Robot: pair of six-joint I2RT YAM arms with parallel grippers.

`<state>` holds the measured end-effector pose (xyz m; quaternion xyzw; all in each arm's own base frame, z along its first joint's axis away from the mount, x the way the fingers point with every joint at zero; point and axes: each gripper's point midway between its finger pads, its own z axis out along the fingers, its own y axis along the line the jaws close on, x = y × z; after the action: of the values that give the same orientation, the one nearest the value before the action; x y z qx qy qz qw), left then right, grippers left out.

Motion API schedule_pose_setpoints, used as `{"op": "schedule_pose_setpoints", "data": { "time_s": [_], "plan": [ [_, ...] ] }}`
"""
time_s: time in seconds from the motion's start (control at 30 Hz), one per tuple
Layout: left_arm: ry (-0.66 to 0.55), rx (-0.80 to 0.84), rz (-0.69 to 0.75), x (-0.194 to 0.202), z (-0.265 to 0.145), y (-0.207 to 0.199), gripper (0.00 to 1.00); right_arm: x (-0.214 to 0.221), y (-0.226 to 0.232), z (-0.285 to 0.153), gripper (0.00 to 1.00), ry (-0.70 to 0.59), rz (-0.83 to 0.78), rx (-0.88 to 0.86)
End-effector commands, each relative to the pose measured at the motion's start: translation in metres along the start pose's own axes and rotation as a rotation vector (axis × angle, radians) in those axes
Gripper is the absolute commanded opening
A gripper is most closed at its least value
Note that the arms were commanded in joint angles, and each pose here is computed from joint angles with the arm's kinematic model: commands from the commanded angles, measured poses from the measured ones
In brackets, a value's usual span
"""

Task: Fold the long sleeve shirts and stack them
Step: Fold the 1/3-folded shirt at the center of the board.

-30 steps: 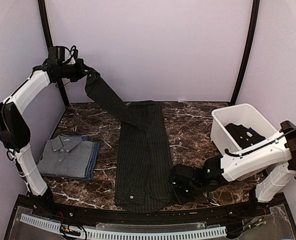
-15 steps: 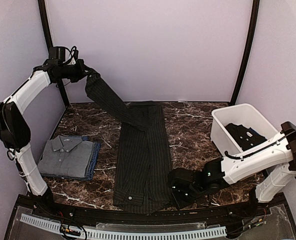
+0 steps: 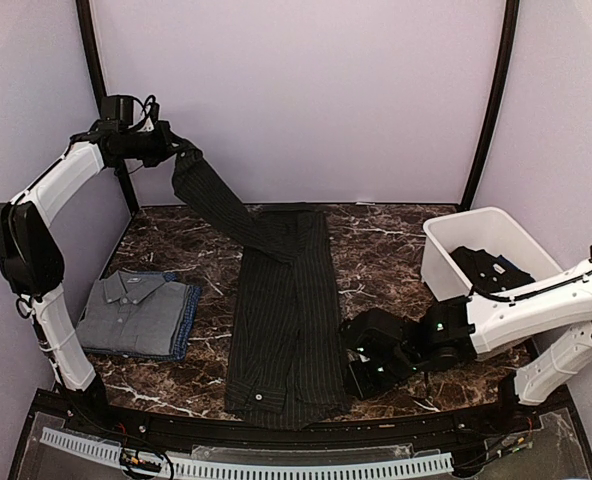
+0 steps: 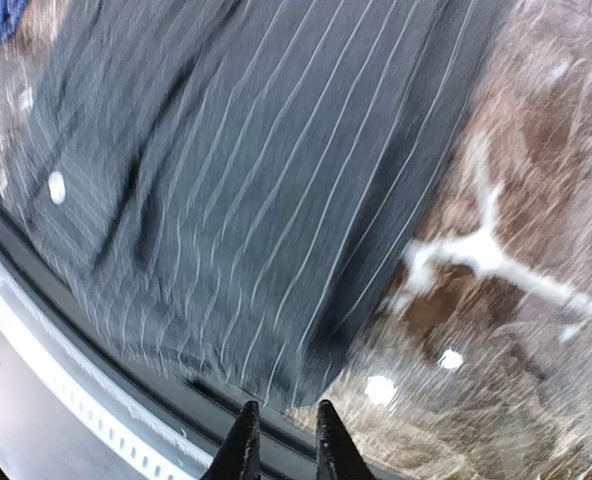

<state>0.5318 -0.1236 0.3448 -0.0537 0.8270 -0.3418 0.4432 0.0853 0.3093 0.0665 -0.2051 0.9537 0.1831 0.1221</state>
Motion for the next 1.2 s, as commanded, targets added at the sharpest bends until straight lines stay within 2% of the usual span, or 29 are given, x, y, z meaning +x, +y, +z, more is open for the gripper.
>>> {"op": "schedule_pose_setpoints", "data": {
  "time_s": [0.0,0.17,0.27,0.47,0.6,0.77,0.87,1.0,1.03,1.17],
  "plan": [
    [-0.031,0.048,0.031,-0.012,-0.011,-0.023,0.00,-0.043,0.000,-0.002,0.12,-0.108,0.050,-0.036],
    [-0.025,0.055,0.035,-0.011,-0.011,-0.026,0.00,-0.043,0.007,0.029,0.02,-0.053,0.031,-0.032],
    [-0.023,0.061,0.038,-0.011,-0.013,-0.028,0.00,-0.028,0.013,0.044,0.01,0.008,0.000,-0.037],
    [0.017,0.109,0.052,-0.002,-0.013,-0.041,0.00,-0.004,0.008,0.056,0.09,0.085,-0.033,0.011],
    [0.109,0.203,0.084,0.026,-0.012,-0.068,0.00,-0.017,0.005,0.042,0.19,0.036,-0.018,0.021],
    [0.272,0.308,0.149,0.090,-0.018,-0.109,0.00,-0.058,0.009,0.011,0.33,-0.084,0.000,0.003],
    [0.376,0.366,0.156,0.141,-0.022,-0.129,0.00,-0.092,-0.005,-0.010,0.41,-0.196,0.046,0.032],
    [0.558,0.354,0.096,0.229,-0.025,-0.120,0.00,-0.144,-0.036,-0.032,0.53,-0.358,0.140,0.064],
    [0.585,0.377,0.101,0.244,-0.029,-0.129,0.00,-0.157,-0.042,-0.038,0.55,-0.401,0.164,0.058],
    [0.737,0.375,0.087,0.316,-0.036,-0.128,0.00,-0.200,-0.048,-0.054,0.62,-0.530,0.214,-0.017]
  ]
}}
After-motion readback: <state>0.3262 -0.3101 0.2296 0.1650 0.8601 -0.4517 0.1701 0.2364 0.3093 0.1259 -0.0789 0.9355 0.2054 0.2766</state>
